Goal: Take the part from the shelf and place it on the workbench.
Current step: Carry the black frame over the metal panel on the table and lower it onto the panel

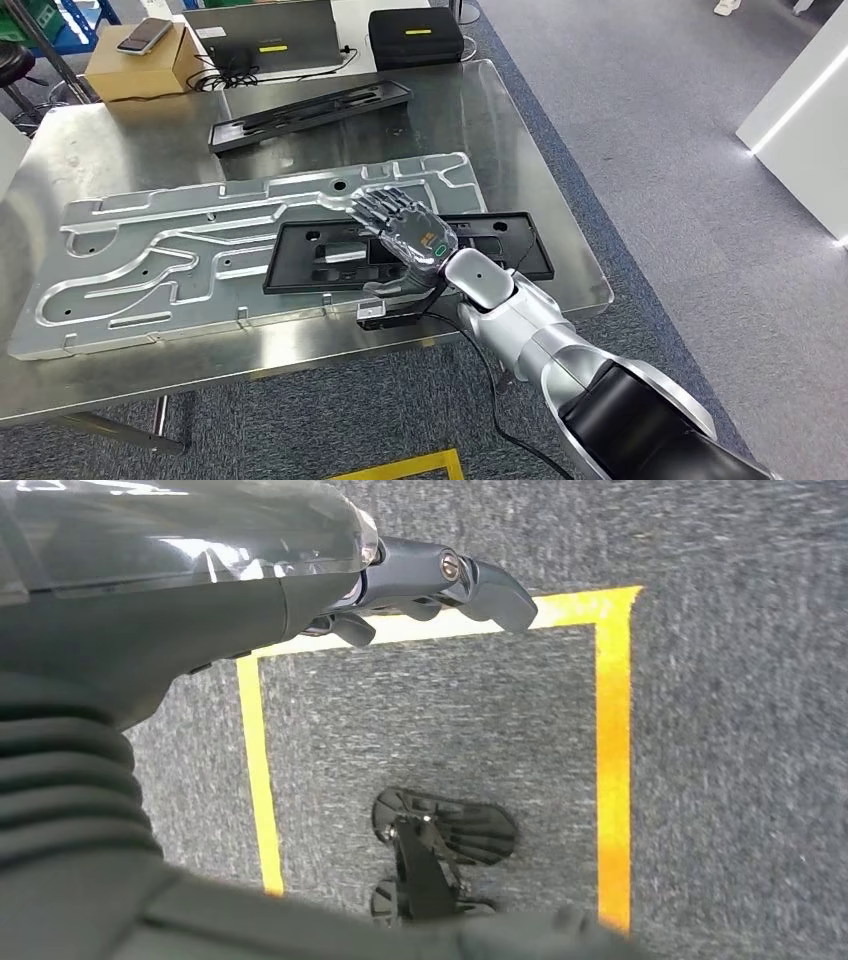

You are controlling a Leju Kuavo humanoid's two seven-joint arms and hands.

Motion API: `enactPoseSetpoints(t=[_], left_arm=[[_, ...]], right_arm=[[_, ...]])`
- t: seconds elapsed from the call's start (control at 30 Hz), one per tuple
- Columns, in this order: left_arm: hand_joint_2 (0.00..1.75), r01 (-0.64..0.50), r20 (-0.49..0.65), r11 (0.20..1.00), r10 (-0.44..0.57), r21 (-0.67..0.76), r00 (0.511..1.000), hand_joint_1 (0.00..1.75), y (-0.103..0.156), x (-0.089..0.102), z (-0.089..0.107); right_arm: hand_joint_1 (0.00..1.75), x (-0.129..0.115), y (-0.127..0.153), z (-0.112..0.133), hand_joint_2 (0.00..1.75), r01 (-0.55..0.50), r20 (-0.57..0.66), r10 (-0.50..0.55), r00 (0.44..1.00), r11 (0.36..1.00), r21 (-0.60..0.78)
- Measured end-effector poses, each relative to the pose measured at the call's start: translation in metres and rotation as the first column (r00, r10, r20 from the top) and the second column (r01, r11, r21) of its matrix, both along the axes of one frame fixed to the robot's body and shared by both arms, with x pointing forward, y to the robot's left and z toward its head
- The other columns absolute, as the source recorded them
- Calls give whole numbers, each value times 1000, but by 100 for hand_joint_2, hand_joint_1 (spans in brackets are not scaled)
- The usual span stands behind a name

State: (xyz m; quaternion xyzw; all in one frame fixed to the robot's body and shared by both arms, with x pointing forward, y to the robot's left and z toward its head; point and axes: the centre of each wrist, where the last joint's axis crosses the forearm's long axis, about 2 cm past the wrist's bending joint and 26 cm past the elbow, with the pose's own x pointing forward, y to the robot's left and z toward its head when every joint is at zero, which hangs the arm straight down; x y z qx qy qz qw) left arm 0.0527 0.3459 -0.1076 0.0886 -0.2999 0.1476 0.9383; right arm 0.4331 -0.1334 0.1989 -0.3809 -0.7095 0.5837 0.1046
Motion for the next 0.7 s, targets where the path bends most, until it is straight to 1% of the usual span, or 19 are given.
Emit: enactPoseSetpoints(t=[0.17, 0.27, 0.33, 0.4, 0.47, 0.5, 0.57, 0.63, 0.7], left_arm=[[0, -6, -13, 1000, 5, -8, 1000, 0, -1, 0, 0], [0, -12, -19, 1000, 12, -12, 1000, 0, -2, -1, 0], [0, -15, -21, 1000, 15, -17, 1000, 0, -4, -1, -1], [0, -20, -22, 1000, 20, -22, 1000, 0, -6, -2, -1], [0, -34, -23, 999, 34, -28, 999, 0, -7, -3, -1], [0, -46, -23, 998, 45, -32, 999, 0, -8, -5, -1], [0, -70, -25, 997, 69, -45, 997, 0, -10, -9, -2], [0, -96, -26, 994, 95, -54, 995, 0, -11, -13, -3], [0, -118, -27, 991, 117, -57, 993, 0, -12, -18, -3]], right_arm=[[0, -2, 4, 27, 0, -106, 112, 90, 990, 982, 155], [0, -6, -1, 37, 0, -149, 147, 109, 983, 943, 298], [0, -10, -8, 48, 0, -181, 174, 112, 978, 872, 454], [0, -15, -21, 62, 0, -209, 217, 95, 971, 775, 596], [0, -25, -45, 71, 0, -219, 263, 43, 964, 688, 691], [0, -31, -63, 73, 0, -215, 285, -2, 959, 651, 728], [0, -46, -108, 69, 0, -189, 313, -111, 943, 597, 780], [0, -66, -161, 50, 0, -128, 308, -233, 922, 569, 812], [0, -95, -216, 20, 0, -27, 267, -358, 895, 554, 832]])
